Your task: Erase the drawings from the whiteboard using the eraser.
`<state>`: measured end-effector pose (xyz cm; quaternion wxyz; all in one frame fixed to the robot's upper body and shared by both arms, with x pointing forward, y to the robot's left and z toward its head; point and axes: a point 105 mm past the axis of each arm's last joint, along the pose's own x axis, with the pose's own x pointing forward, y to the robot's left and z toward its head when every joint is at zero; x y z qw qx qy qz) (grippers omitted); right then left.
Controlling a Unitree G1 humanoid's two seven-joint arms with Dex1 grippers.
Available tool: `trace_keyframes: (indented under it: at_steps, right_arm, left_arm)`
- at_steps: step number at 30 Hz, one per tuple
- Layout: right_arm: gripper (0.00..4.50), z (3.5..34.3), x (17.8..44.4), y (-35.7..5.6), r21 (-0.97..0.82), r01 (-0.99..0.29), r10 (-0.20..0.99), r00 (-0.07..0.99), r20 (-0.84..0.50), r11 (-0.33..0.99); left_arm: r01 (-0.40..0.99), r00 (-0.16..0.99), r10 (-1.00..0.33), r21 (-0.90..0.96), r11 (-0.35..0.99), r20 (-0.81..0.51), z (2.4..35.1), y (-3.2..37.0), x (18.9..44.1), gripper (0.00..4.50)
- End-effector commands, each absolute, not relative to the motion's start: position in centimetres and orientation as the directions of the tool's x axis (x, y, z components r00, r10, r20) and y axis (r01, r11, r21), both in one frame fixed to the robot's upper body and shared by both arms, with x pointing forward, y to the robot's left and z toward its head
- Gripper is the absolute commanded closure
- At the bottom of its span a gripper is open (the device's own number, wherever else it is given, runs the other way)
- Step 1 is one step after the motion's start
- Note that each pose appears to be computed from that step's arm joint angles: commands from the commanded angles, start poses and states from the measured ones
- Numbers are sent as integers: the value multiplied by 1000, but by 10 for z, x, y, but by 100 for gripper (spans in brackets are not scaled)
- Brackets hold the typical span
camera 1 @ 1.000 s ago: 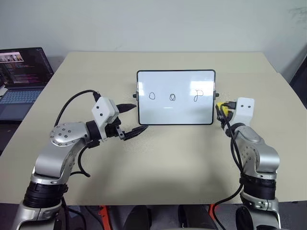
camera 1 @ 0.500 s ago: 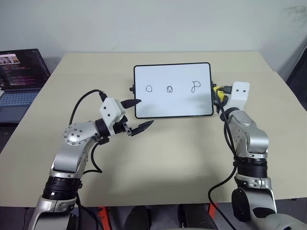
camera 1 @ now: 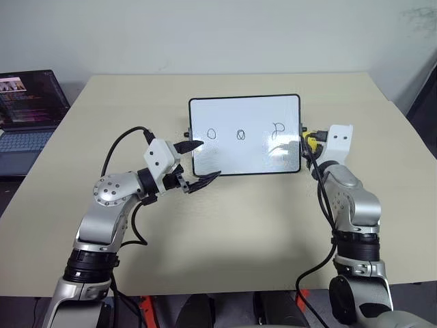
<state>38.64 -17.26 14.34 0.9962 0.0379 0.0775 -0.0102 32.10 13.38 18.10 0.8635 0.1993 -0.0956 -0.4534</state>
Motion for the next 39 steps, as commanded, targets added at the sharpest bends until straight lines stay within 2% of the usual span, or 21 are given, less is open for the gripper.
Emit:
trace_keyframes:
  at_steps: [1,10,22,28,39]
  right_arm:
    - [327,154,376,-164,74,-3,11,994,-113,997]
    - [327,134,352,-173,62,21,-9,984,-181,998]
    - [327,134,352,-207,11,109,-105,978,-179,994]
    - [327,146,362,-216,-5,141,-140,982,-128,990]
    - [327,179,379,-204,18,126,-126,992,-25,992]
  left_arm:
    - [728,554,-832,477,493,13,196,132,319,0]
    - [730,551,-835,482,484,4,197,134,319,0]
    - [736,548,-837,484,474,-13,196,138,321,0]
    - [740,535,-845,488,462,-10,199,132,323,0]
    - [741,530,-848,491,457,-10,201,131,323,0]
